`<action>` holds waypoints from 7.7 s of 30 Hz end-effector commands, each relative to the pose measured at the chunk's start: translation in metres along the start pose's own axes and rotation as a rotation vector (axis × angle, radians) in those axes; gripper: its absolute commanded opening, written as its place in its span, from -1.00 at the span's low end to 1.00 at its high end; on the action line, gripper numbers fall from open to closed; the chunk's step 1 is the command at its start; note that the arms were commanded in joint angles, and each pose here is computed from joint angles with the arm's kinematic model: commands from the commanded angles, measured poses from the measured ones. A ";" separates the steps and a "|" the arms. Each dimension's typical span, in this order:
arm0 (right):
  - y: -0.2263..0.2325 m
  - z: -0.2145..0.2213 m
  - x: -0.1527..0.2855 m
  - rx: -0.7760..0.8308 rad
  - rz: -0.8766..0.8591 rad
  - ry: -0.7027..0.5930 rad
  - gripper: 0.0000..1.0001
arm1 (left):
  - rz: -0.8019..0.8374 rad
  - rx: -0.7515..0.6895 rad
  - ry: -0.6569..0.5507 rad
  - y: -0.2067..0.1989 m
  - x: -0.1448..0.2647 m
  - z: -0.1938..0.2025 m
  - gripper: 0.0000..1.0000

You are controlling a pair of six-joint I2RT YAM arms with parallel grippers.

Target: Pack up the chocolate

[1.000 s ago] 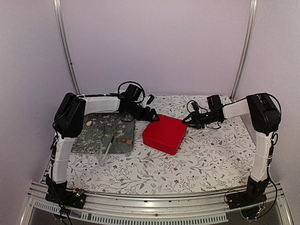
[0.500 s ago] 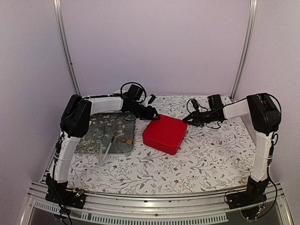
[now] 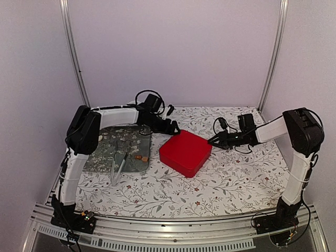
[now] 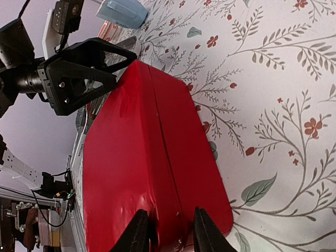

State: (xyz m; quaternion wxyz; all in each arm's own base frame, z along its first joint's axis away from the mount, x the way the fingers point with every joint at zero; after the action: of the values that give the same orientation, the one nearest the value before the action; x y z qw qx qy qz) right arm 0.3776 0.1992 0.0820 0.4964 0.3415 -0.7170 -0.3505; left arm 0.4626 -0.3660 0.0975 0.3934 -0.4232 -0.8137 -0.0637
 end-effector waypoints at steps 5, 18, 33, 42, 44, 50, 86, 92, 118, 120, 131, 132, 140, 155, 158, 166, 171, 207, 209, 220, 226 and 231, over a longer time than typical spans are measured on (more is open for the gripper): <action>-0.035 0.078 0.010 -0.257 0.117 0.155 -0.30 | -0.177 0.047 -0.166 -0.009 0.117 -0.041 0.98; -0.026 0.110 0.025 -0.283 0.047 0.222 -0.25 | 0.028 0.223 -0.030 -0.105 0.100 0.092 0.73; -0.016 0.144 0.031 -0.328 -0.042 0.300 -0.52 | 0.106 0.179 0.034 -0.092 0.028 0.084 0.20; -0.004 0.162 0.024 -0.325 -0.069 0.328 -0.51 | 0.017 0.095 0.064 -0.049 0.017 0.057 0.20; 0.001 0.164 0.020 -0.338 -0.072 0.328 -0.48 | -0.025 0.061 0.052 -0.044 0.026 0.044 0.29; 0.000 0.168 0.009 -0.383 -0.073 0.309 -0.50 | -0.186 -0.051 -0.026 -0.052 0.082 0.003 0.42; -0.031 0.188 0.007 -0.470 0.010 0.299 -0.60 | 0.069 -0.456 0.193 -0.230 0.060 0.055 -0.84; -0.031 0.188 0.007 -0.466 0.009 0.294 -0.60 | 0.090 -0.501 0.076 -0.253 0.087 0.022 -0.92; -0.019 0.183 0.010 -0.438 -0.035 0.289 -0.55 | 0.125 -0.489 0.200 -0.256 0.062 0.064 -0.80; -0.006 0.173 0.014 -0.391 -0.073 0.266 -0.30 | 0.094 -0.444 0.147 -0.247 0.077 0.057 -0.63; 0.040 0.037 0.040 -0.065 0.020 -0.076 0.52 | 0.100 -0.278 0.016 -0.227 0.137 0.092 -0.17; 0.046 0.024 0.037 -0.022 0.019 -0.088 0.54 | 0.117 -0.264 0.026 -0.228 0.136 0.102 -0.19; 0.064 -0.045 -0.018 0.085 -0.059 -0.009 0.58 | 0.223 -0.203 0.097 -0.246 0.118 0.158 -0.30; 0.028 0.004 -0.064 0.025 -0.121 0.217 0.35 | 0.082 -0.076 0.075 -0.192 0.079 0.156 -0.37; 0.021 0.028 -0.049 0.004 -0.108 0.231 0.23 | 0.025 -0.055 0.060 -0.171 0.082 0.149 -0.37; 0.003 0.086 -0.003 -0.107 -0.090 0.206 0.12 | -0.083 -0.033 0.064 -0.116 0.069 0.119 -0.33; 0.010 0.122 0.009 -0.172 -0.109 0.217 0.19 | -0.097 -0.038 0.044 -0.095 0.066 0.100 -0.27; 0.048 0.136 0.004 0.013 0.196 0.211 -0.49 | -0.025 -0.212 0.163 -0.127 0.062 0.100 -0.45; 0.057 0.132 0.009 0.028 0.183 0.193 -0.44 | -0.047 -0.219 0.131 -0.125 0.070 0.091 -0.35; 0.053 0.113 0.042 -0.025 0.210 0.064 0.39 | -0.131 -0.135 0.045 -0.092 0.098 0.077 0.45; 0.041 0.105 0.029 -0.088 0.173 0.046 0.55 | 0.005 -0.082 0.042 -0.097 0.080 0.087 0.47; 0.037 0.095 0.009 -0.102 0.121 0.074 0.49 | 0.129 -0.061 0.007 -0.116 0.079 0.093 0.33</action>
State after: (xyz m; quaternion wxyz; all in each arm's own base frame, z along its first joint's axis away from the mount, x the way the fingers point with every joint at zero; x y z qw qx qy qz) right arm 0.2636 0.2140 0.0891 0.5748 0.2567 -0.7063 -0.3238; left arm 0.3097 -0.3372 0.1182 0.3911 -0.4379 -0.8023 -0.1076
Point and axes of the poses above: each gripper's point midway between its finger pads, its own x axis back along the fingers, its own y axis along the line the jaws close on, z = x × y, the point moved 5 cm from there along x, back along the fingers, and after that the axes turned 15 degrees about -x, right-handed, at the moved point
